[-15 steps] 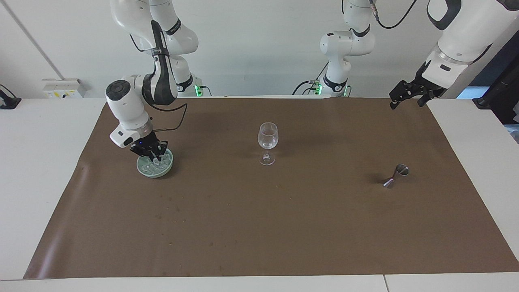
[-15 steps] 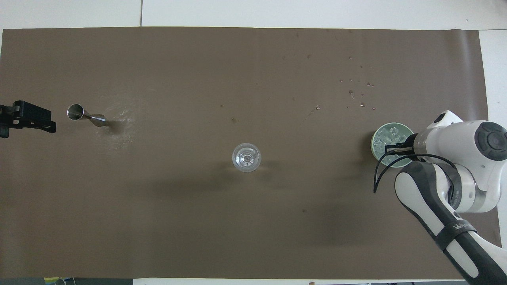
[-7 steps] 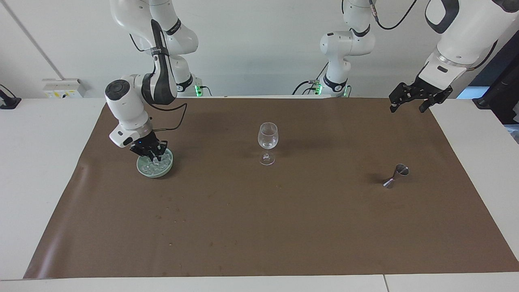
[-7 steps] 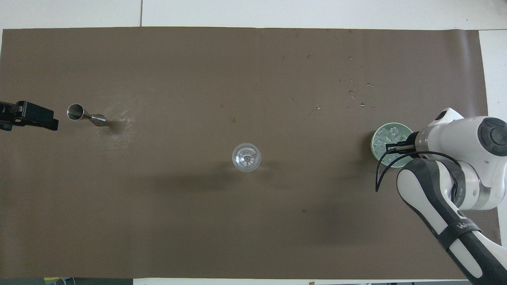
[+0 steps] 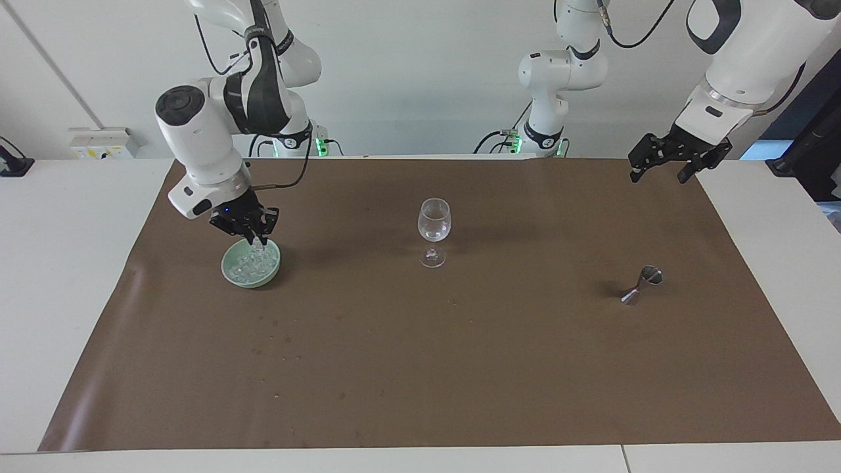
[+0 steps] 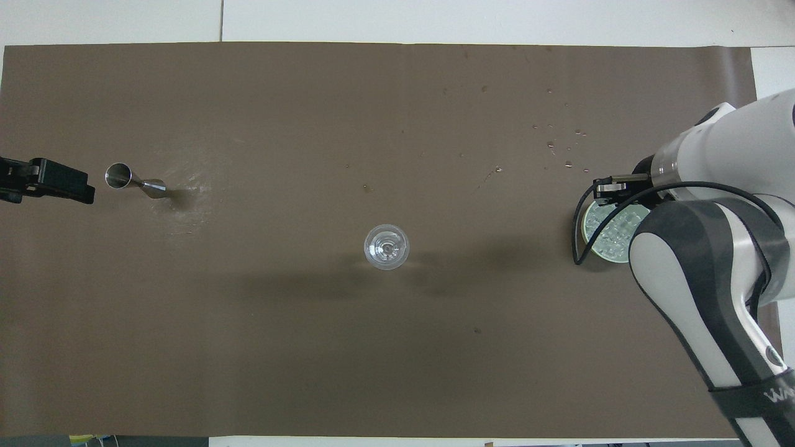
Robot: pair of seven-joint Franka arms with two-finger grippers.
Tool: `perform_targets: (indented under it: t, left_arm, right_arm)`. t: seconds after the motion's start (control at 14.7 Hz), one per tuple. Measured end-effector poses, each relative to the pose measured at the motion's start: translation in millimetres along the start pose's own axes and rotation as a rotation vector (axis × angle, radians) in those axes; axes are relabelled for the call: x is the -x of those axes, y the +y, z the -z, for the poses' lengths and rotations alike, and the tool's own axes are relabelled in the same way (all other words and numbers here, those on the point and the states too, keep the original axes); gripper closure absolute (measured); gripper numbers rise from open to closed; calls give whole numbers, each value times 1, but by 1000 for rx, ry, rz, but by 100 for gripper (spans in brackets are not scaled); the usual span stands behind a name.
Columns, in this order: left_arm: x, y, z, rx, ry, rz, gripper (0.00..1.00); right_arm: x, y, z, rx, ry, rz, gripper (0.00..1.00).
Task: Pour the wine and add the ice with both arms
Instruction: 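Lift the green container with the right gripper and carry it over the glass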
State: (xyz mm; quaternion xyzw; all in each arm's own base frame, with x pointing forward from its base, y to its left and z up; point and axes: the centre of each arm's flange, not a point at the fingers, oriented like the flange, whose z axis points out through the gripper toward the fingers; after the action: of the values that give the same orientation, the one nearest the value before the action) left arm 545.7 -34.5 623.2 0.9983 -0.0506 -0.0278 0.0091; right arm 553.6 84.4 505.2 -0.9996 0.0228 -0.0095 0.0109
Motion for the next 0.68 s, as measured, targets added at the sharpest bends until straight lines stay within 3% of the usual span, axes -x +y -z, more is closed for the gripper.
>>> perform_targets:
  t: [0.27,0.68]
  left_arm:
    - [-1,7,1,-1,9,-12,0]
    - [-6,12,4,-3,48,-24,0]
  right_arm:
    - [11,-120,78,-59,73,-72,78]
    - [30,-252,47,-113,82,-150,78]
